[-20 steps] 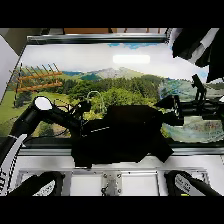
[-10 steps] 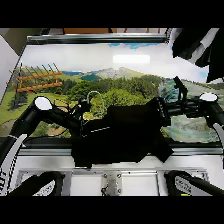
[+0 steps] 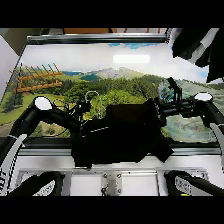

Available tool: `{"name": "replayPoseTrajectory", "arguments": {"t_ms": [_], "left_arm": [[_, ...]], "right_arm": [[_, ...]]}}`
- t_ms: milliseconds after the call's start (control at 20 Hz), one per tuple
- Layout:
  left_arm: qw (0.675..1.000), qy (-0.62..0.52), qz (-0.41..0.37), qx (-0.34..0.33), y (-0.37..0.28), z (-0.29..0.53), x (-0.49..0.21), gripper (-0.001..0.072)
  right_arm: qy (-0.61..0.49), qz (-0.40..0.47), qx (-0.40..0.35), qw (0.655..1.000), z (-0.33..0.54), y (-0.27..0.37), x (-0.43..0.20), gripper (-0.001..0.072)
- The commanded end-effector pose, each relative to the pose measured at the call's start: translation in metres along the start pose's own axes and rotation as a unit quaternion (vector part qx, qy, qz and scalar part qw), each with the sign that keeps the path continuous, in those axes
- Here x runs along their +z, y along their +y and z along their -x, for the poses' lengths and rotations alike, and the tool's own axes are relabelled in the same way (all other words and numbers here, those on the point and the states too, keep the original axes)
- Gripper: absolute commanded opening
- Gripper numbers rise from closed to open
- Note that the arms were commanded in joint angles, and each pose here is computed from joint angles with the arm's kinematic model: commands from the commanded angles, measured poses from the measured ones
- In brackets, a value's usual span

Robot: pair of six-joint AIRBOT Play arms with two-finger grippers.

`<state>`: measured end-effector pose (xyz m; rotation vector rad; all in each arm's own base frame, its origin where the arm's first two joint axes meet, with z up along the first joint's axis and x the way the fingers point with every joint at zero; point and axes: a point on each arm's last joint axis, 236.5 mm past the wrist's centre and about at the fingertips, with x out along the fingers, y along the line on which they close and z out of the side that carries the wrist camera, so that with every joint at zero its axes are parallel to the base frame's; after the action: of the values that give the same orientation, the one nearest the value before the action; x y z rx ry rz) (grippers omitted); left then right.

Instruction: Fold the clothes and pants, and hang the long-sleeved shirts on hangers.

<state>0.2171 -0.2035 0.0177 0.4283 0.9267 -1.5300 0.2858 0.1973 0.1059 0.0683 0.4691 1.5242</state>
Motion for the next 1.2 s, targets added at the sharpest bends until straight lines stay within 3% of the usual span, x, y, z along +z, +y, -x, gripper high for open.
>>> {"name": "replayPoseTrajectory", "arguments": {"t_ms": [0, 600, 700, 750, 800, 850, 1150], "left_arm": [[1.0, -0.003, 0.001, 0.0, 0.0001, -0.0001, 0.0013, 0.0012], [1.0, -0.003, 0.001, 0.0, 0.0002, -0.0001, 0.0011, 0.0013], [1.0, -0.003, 0.001, 0.0, 0.0002, -0.0001, 0.0011, 0.0013], [1.0, -0.003, 0.001, 0.0, 0.0002, 0.0, 0.0011, 0.0012], [1.0, -0.003, 0.001, 0.0, 0.0002, 0.0, 0.0011, 0.0012], [1.0, -0.003, 0.001, 0.0, 0.0002, 0.0, 0.0011, 0.0012], [1.0, -0.003, 0.001, 0.0, 0.0004, 0.0, 0.001, 0.0013]], "right_arm": [[0.001, 0.0, -0.001, 1.0, -0.0009, -0.0007, -0.0003, 0.0666], [0.0, 0.0, -0.001, 1.0, -0.0011, -0.0008, 0.0, 0.0665], [0.0, 0.0, -0.001, 1.0, -0.0009, -0.0008, 0.0, 0.0635], [0.0, 0.0, -0.001, 1.0, -0.0009, -0.0008, 0.0, 0.0421], [0.0, 0.0, -0.001, 1.0, -0.0009, -0.0007, -0.0001, 0.0108], [0.0, 0.0, -0.001, 1.0, -0.0009, -0.0009, 0.0001, 0.0025], [0.0, 0.0, -0.001, 1.0, -0.0009, -0.0008, 0.0, 0.0022]]}}
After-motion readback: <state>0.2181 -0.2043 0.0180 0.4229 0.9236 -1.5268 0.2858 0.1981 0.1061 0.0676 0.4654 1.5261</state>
